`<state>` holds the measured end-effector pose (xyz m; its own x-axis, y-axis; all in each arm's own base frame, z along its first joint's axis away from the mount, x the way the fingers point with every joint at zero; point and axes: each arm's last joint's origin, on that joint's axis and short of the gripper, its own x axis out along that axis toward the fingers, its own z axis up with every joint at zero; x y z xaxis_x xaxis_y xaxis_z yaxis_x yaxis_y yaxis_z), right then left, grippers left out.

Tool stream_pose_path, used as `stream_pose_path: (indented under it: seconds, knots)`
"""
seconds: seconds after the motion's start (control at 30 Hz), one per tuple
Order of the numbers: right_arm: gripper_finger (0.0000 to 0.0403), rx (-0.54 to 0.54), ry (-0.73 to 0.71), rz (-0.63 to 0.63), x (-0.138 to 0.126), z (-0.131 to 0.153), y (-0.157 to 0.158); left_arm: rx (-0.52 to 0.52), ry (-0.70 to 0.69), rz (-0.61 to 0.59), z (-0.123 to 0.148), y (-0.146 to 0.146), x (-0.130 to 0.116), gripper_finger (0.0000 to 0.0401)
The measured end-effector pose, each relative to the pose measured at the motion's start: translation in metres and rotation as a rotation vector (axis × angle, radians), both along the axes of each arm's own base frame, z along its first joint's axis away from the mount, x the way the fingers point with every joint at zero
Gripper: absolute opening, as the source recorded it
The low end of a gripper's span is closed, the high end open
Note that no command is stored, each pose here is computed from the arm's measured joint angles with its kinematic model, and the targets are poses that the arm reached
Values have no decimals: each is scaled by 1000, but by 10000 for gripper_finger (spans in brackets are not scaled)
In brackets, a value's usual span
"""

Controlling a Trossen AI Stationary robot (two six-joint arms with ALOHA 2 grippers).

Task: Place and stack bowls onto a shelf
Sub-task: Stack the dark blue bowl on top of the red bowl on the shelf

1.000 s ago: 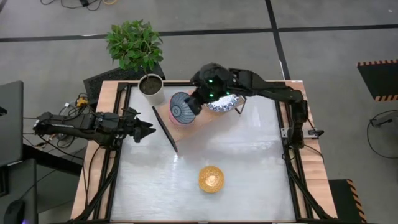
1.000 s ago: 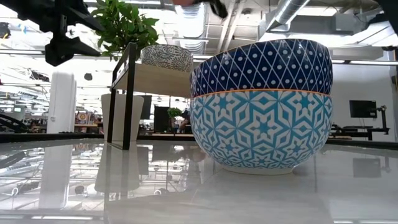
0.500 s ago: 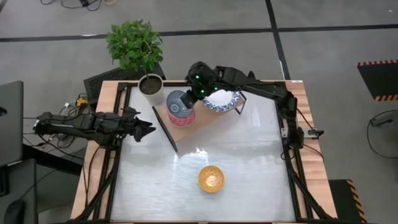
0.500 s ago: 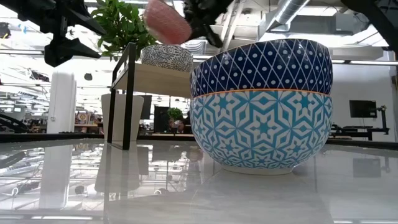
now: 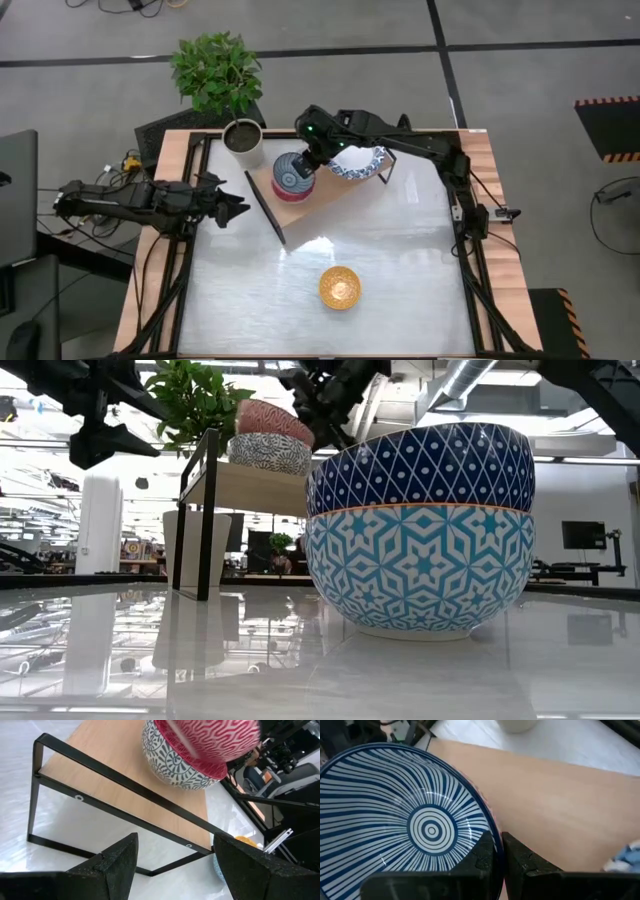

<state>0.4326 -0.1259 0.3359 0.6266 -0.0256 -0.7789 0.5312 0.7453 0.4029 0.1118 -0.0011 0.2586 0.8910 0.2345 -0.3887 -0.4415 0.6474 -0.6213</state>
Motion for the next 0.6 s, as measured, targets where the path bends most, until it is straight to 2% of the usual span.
stream_pose_path:
  seconds: [0.4, 0.6]
  knots:
    - [41, -3, -3, 6, 1, -1, 1, 1, 2, 1, 0, 0, 0, 246]
    - [106, 1, -5, 1, 1, 0, 1, 4, 2, 0, 0, 0, 0, 246]
